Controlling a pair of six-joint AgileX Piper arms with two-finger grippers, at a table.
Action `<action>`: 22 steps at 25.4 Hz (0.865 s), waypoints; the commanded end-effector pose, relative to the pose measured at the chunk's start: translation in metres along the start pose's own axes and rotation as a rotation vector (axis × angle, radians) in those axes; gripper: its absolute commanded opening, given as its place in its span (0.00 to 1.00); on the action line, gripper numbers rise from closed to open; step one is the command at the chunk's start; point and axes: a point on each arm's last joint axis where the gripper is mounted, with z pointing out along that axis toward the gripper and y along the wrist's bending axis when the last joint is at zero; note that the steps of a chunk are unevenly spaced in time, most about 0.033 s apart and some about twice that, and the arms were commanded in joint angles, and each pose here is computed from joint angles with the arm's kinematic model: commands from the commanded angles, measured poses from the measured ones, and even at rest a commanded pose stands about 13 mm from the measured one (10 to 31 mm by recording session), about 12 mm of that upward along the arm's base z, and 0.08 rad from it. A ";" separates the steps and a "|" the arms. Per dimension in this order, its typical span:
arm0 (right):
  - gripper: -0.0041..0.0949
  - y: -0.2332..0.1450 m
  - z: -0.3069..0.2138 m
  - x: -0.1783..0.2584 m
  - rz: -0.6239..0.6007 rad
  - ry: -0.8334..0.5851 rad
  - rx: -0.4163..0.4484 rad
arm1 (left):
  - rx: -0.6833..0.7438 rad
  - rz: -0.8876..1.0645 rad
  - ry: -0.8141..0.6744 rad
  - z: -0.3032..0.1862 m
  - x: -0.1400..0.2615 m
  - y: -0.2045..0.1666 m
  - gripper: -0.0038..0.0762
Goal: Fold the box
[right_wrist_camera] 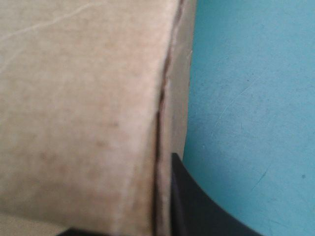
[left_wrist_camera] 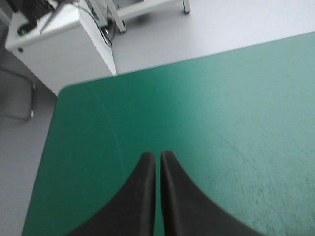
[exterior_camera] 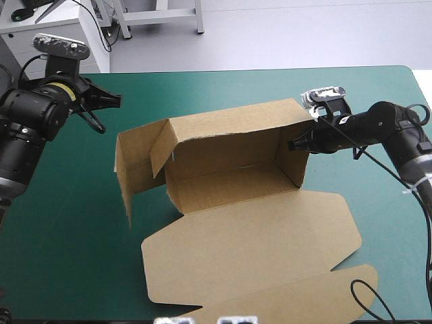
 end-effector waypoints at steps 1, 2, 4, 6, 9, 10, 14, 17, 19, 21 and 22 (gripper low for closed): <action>0.04 0.018 -0.042 -0.018 0.069 -0.021 -0.041 | 0.032 -0.142 -0.040 -0.008 0.009 0.031 0.07; 0.04 0.020 -0.045 -0.019 0.076 0.006 -0.051 | 0.021 -0.160 -0.033 -0.004 0.015 0.035 0.07; 0.04 0.022 -0.050 -0.022 0.102 0.065 -0.063 | 0.004 -0.186 0.009 0.002 0.035 0.042 0.07; 0.04 0.020 -0.046 -0.025 0.165 0.089 -0.067 | 0.006 -0.174 0.065 0.008 0.060 0.039 0.07; 0.04 0.021 -0.029 -0.025 0.217 0.135 -0.077 | 0.013 -0.168 0.081 0.009 0.086 0.033 0.07; 0.04 0.021 -0.023 -0.025 0.216 0.152 -0.081 | 0.013 -0.166 0.088 0.009 0.091 0.032 0.07; 0.05 0.023 0.007 -0.025 0.169 0.229 -0.079 | 0.004 -0.143 0.115 0.012 0.103 0.030 0.07; 0.06 0.021 0.028 -0.026 0.102 0.271 -0.026 | -0.011 -0.121 0.118 0.017 0.103 0.032 0.07; 0.09 0.017 0.041 -0.028 0.091 0.284 0.020 | -0.020 -0.135 0.118 0.020 0.104 0.035 0.07; 0.13 0.014 0.052 -0.029 0.110 0.278 0.048 | -0.031 -0.153 0.131 0.025 0.106 0.040 0.07; 0.16 0.014 0.058 -0.030 0.124 0.271 0.057 | -0.041 -0.161 0.143 0.028 0.107 0.043 0.07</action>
